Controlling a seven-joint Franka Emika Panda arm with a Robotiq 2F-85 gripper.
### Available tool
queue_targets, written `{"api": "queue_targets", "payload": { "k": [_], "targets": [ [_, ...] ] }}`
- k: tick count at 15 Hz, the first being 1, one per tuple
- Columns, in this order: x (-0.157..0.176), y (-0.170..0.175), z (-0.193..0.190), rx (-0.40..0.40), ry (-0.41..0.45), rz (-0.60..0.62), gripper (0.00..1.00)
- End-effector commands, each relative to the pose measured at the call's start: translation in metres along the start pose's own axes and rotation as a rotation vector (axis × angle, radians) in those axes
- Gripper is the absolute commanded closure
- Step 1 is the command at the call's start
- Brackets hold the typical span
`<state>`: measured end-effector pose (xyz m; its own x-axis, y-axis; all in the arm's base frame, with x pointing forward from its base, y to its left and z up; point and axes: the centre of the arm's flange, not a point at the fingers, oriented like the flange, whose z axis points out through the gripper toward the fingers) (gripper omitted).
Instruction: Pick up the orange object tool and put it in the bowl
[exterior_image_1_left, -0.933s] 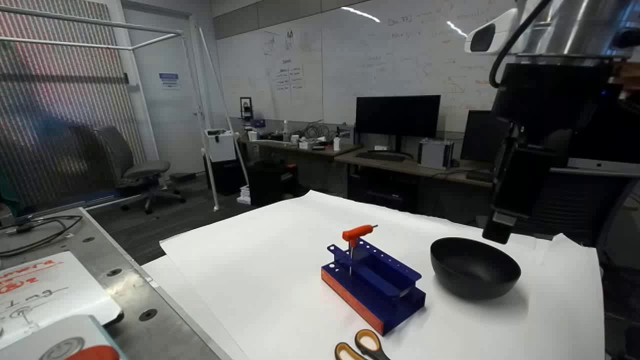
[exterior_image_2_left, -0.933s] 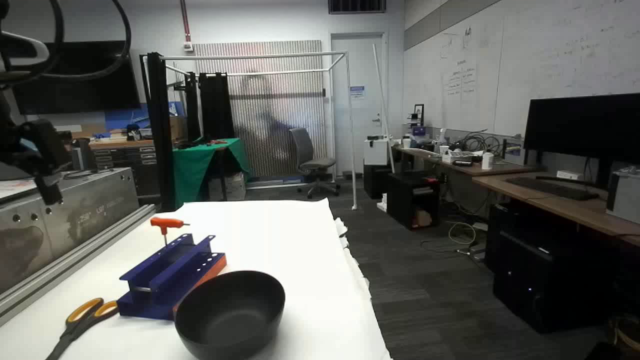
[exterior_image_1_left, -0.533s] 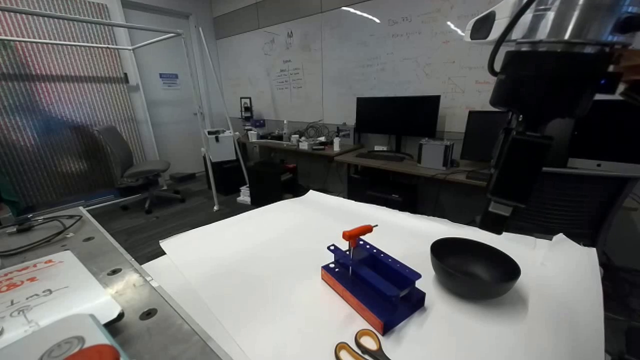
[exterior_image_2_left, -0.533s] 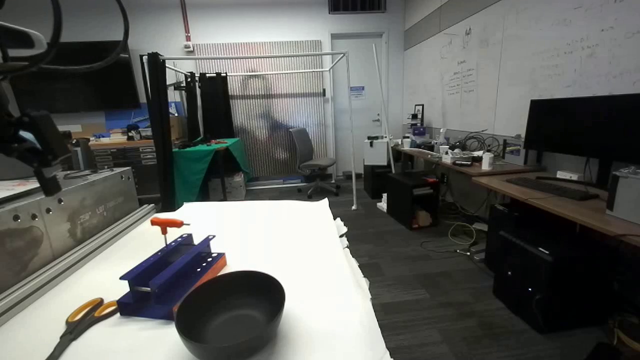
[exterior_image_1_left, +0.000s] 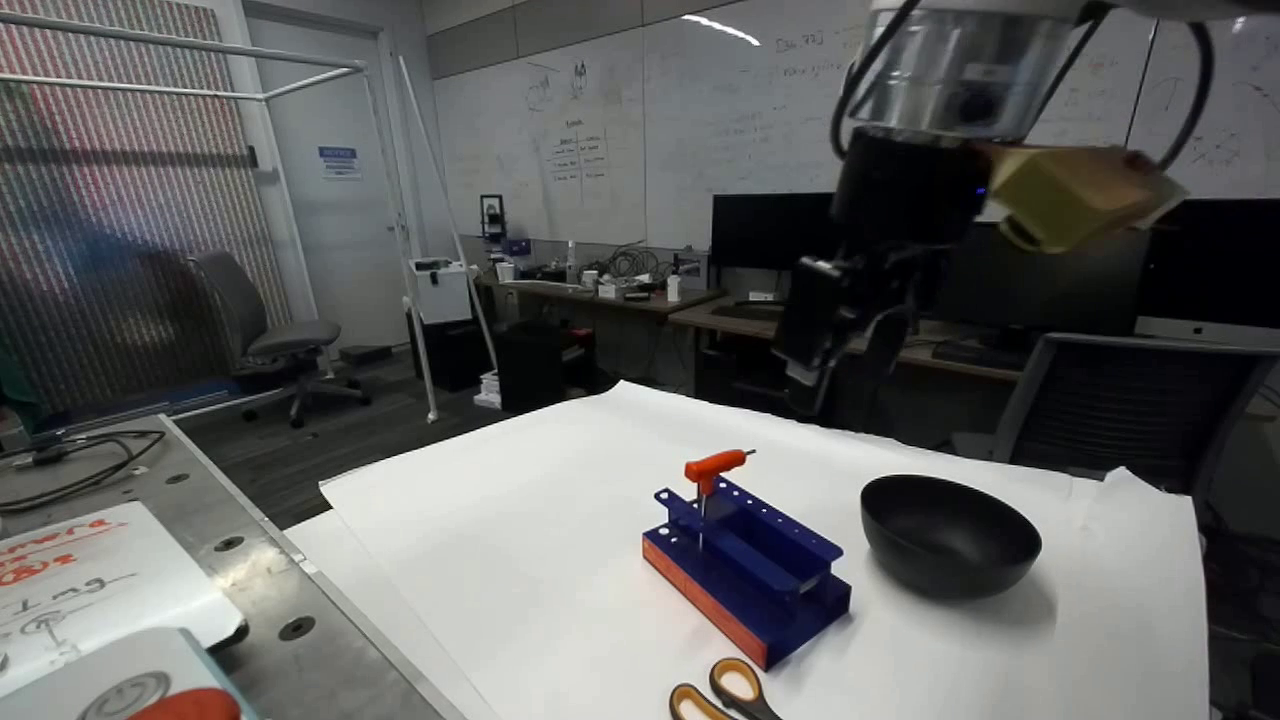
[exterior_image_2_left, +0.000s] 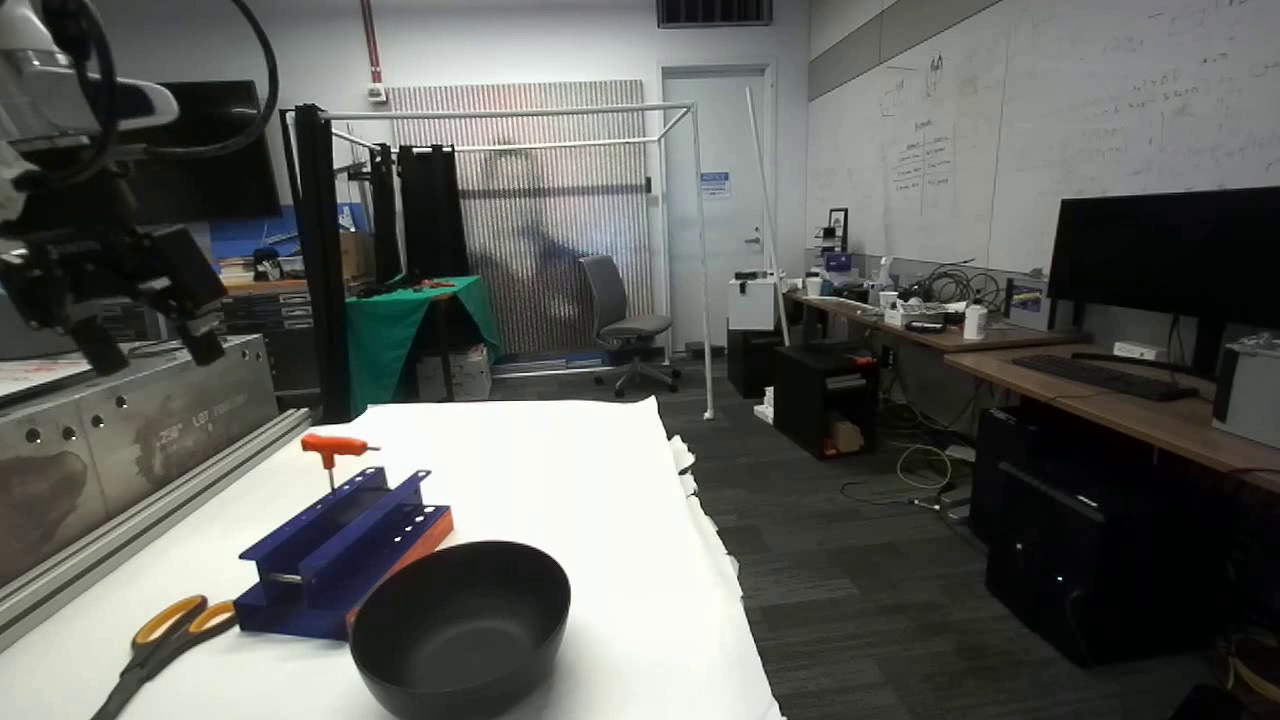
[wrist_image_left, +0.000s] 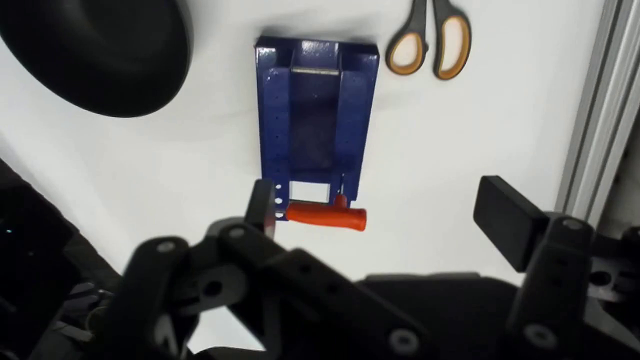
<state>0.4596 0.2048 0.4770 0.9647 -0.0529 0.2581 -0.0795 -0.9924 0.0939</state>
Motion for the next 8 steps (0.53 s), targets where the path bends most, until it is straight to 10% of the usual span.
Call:
{"api": "queue_targets", "payload": {
  "k": [1, 8],
  "targets": [
    [0.083, -0.029, 0.029, -0.064, 0.015, 0.195, 0.00],
    [0.135, -0.025, 0.102, -0.206, -0.080, 0.561, 0.00]
  ]
}}
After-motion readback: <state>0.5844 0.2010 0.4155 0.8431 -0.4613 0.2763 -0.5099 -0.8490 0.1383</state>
